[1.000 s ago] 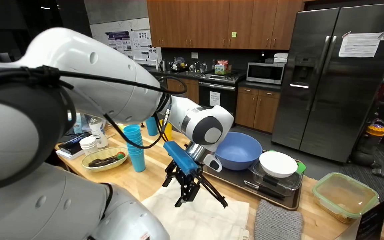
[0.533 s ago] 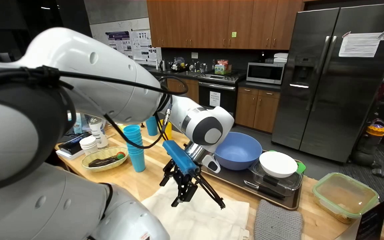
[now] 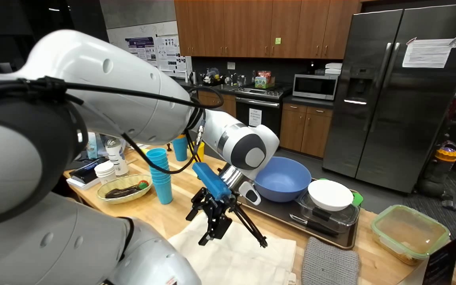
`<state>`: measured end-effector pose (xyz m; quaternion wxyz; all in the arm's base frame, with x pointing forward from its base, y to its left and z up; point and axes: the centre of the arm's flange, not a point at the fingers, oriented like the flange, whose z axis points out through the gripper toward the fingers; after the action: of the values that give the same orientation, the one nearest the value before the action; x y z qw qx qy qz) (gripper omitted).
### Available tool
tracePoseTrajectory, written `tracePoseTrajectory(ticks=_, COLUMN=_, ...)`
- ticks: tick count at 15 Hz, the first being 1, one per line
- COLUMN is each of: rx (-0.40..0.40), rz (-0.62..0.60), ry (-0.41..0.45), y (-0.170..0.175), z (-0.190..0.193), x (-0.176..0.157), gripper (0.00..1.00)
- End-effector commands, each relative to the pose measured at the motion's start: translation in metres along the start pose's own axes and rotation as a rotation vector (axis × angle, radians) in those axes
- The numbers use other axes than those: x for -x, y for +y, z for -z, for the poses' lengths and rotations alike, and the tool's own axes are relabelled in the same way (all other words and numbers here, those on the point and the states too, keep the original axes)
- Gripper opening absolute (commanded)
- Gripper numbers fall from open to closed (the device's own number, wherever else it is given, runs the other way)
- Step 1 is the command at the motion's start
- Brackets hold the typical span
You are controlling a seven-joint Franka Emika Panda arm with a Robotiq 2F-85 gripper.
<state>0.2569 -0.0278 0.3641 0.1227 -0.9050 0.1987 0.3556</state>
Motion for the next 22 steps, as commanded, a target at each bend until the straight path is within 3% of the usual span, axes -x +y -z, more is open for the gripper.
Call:
tracePoseTrajectory(ticks=1, rx=0.000, rz=-0.001, ry=0.000, y=0.000, z=0.000, x=0.000, gripper=1.00)
tracePoseTrajectory(ticks=2, rx=0.008, rz=0.016, ry=0.148, y=0.000, z=-0.003, x=-0.010, gripper=1.00)
tracePoseTrajectory(ticks=3, rx=0.043, rz=0.031, ry=0.178, y=0.002, z=-0.001, x=-0.023, gripper=1.00)
tracePoseTrajectory(ticks=11, rx=0.029, rz=0.102, ry=0.636, y=-0.007, z=0.026, x=-0.047, gripper=1.00)
tracePoseTrajectory(ticks=14, rx=-0.007, rz=0.102, ry=0.636, y=-0.009, z=0.031, x=-0.045, gripper=1.00)
tracePoseTrajectory(ticks=15, rx=0.007, rz=0.088, ry=0.624, y=-0.015, z=0.051, x=-0.050, gripper=1.00)
tracePoseTrajectory(ticks=22, rx=0.006, rz=0.089, ry=0.624, y=-0.015, z=0.051, x=-0.050, gripper=1.00)
